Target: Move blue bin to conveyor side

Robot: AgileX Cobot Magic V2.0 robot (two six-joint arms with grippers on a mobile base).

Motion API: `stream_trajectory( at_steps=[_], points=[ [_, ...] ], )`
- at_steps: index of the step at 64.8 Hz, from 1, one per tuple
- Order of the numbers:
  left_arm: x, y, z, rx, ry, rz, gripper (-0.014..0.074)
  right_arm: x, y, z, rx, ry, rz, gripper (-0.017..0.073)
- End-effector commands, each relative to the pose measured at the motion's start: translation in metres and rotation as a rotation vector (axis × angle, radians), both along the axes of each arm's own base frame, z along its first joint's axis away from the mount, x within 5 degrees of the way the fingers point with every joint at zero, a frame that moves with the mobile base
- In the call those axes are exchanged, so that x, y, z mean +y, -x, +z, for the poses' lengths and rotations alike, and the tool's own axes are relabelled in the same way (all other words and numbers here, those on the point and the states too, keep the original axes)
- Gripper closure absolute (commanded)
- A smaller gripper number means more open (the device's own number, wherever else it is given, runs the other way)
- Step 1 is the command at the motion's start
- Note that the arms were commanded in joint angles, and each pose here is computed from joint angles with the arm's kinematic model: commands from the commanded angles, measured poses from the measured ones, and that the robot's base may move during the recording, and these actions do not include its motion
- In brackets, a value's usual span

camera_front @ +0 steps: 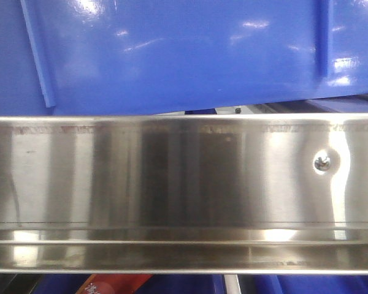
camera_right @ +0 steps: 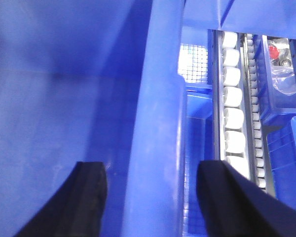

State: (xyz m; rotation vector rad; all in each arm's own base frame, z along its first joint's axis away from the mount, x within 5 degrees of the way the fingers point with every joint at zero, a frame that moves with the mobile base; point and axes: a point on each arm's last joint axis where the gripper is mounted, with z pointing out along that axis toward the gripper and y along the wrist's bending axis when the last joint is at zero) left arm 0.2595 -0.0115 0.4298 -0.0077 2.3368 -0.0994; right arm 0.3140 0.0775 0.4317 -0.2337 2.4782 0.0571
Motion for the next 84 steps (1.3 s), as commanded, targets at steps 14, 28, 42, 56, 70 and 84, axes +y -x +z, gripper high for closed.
stream_trajectory(
  at_steps=[14,28,42,56,70,84],
  points=[
    [0.001,0.001,0.004,-0.015,0.007,0.007,0.0613,-0.002,-0.002,-0.009,0.016,0.019,0.004,0.0496],
    [0.001,0.001,0.004,-0.015,0.007,0.007,0.0613,-0.002,-0.002,-0.009,0.016,0.019,0.004,0.0648],
    [0.001,0.0,0.005,-0.031,0.008,0.008,0.0613,-0.002,-0.002,-0.009,0.016,0.019,0.004,0.0648],
    [0.001,-0.012,0.008,-0.119,0.016,0.013,0.0513,-0.002,-0.002,-0.009,0.016,0.019,0.004,0.0648],
    [0.0,-0.03,-0.006,-0.075,0.07,0.052,0.0163,-0.002,-0.002,-0.009,0.016,0.017,0.004,0.0648],
    [-0.002,-0.049,-0.025,-0.009,0.084,0.052,0.0178,-0.001,-0.002,-0.009,0.017,0.015,0.005,0.0648]
  ],
)
